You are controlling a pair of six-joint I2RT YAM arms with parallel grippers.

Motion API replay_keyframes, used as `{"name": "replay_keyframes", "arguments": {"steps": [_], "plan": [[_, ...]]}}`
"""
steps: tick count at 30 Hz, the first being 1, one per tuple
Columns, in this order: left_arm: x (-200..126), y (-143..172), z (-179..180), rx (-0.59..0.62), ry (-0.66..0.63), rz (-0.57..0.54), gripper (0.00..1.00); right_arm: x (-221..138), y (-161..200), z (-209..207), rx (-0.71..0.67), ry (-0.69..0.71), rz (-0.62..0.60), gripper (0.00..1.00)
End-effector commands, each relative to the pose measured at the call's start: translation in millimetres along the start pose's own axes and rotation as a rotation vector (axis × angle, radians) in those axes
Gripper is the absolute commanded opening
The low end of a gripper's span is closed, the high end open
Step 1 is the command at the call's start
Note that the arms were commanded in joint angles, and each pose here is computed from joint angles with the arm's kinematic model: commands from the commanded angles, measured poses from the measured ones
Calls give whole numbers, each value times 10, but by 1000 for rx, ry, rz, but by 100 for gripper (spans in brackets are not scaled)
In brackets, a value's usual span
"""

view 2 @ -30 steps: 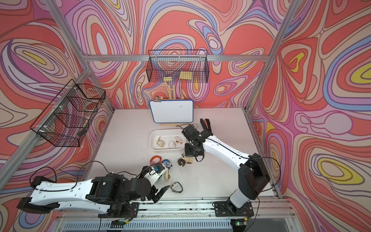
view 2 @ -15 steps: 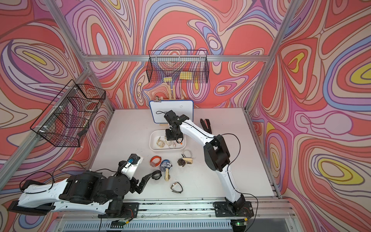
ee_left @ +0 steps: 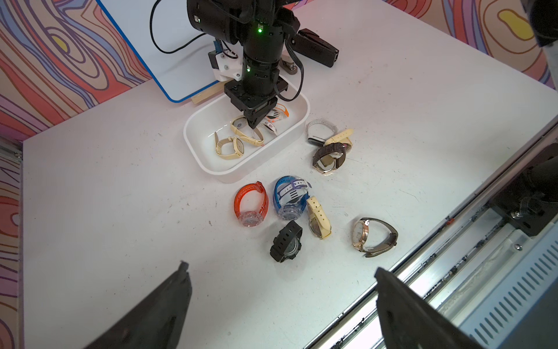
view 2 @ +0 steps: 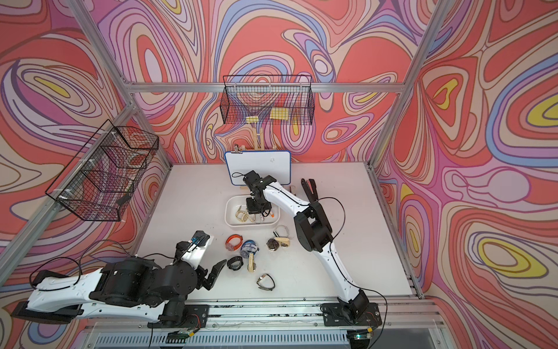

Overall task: Put the watch into the storage box
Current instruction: Place the watch in the storage box.

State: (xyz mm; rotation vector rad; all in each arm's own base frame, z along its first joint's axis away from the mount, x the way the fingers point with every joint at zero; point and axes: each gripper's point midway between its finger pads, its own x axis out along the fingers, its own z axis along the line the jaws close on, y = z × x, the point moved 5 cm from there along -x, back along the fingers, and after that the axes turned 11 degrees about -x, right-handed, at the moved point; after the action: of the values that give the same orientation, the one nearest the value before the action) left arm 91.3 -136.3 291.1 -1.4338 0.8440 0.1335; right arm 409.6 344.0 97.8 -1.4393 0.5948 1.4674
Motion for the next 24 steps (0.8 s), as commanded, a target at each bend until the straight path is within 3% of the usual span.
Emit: {"name": "replay_keyframes", "arguments": {"steps": [1, 13, 14, 16, 24], "plan": [[-30, -23, 45, -3, -19, -6, 100, 102, -2, 7, -5, 9, 0, 0], [-32, -8, 73, -21, -25, -4, 100, 104, 76, -40, 1, 47, 12, 1], [-29, -5, 72, -21, -26, -3, 100, 85, 67, -34, -1, 45, 4, 13], [-23, 1, 67, -21, -26, -1, 100, 34, 46, -8, 1, 35, -18, 24], [-21, 11, 85, -35, -33, -1, 100, -343, -95, 138, 4, -49, -145, 35]]}}
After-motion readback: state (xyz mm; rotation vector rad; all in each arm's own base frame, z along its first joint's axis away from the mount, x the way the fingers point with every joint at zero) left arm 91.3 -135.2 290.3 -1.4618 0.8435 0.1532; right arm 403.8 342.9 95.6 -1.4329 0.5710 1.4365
